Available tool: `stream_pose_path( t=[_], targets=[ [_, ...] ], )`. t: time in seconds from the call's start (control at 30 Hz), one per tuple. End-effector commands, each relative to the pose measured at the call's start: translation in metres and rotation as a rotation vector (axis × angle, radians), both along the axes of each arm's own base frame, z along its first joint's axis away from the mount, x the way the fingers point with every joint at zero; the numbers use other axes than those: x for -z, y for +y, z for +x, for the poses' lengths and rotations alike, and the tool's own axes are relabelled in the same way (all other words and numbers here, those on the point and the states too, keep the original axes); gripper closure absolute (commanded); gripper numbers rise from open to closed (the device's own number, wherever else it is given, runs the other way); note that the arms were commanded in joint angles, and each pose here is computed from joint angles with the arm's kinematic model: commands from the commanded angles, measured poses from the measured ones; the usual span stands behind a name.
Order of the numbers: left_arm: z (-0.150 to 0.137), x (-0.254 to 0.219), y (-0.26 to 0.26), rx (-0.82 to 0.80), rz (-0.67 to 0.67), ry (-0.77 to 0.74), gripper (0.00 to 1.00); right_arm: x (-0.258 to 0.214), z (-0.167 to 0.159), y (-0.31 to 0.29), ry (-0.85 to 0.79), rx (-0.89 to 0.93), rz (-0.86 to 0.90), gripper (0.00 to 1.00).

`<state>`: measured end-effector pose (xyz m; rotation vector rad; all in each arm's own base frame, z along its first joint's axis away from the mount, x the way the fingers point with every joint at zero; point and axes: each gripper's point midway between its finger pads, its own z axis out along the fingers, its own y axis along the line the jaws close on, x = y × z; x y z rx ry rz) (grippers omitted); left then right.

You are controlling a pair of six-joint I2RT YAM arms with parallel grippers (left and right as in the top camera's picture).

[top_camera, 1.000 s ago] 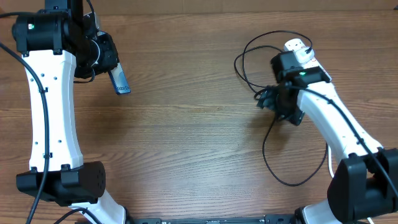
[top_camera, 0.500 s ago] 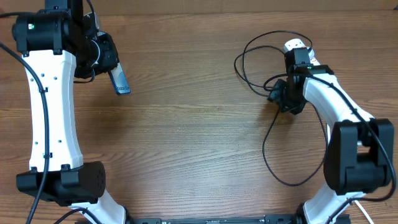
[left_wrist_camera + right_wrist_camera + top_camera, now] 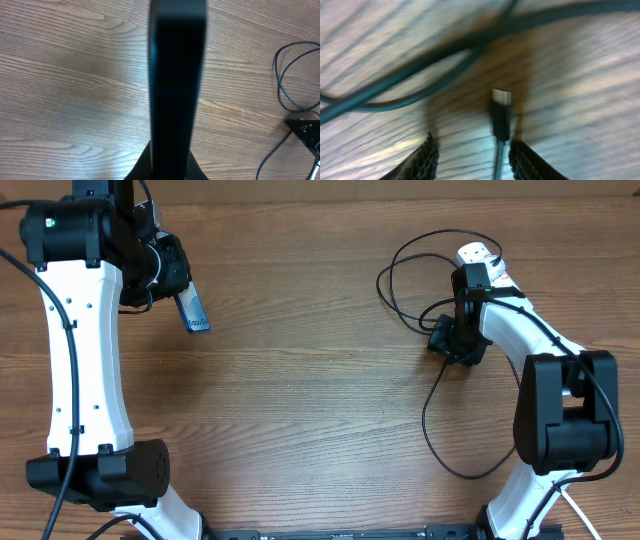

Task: Plug charger to phone and switch on socket

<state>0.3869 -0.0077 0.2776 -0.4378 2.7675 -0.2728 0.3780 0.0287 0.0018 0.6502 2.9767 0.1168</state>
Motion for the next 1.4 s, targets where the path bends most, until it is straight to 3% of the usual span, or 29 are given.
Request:
stream_pose_path(
  t=[0.0,0.3,0.5,0.67,0.87,1.03,1.37],
  targets=[
    [0.001,-0.012,0.000,0.000,-0.002,-0.041,0.96,0.014,-0.007,0.022,0.034,-0.113,0.110,0.58],
    [0.002,-0.012,0.000,0.000,-0.002,-0.045,0.96,0.010,-0.019,0.085,0.026,-0.375,0.208,0.67],
    [0.002,-0.012,0.000,0.000,-0.002,-0.045,0.96,0.006,-0.046,0.147,0.029,-0.632,0.280,0.68],
    [0.002,-0.012,0.000,0.000,-0.002,-0.045,0.96,0.006,-0.067,0.180,0.052,-0.738,0.273,0.72],
    [0.001,-0.012,0.000,0.000,-0.002,-0.040,0.96,-0.010,-0.058,0.175,0.072,-0.672,0.176,0.72],
    [0.001,-0.012,0.000,0.000,-0.003,-0.041,0.96,-0.020,-0.058,0.155,0.116,-0.683,0.061,0.58],
    [0.002,-0.012,0.000,0.000,-0.003,-0.042,0.96,-0.010,-0.063,0.161,0.108,-0.712,0.062,0.62]
  ],
)
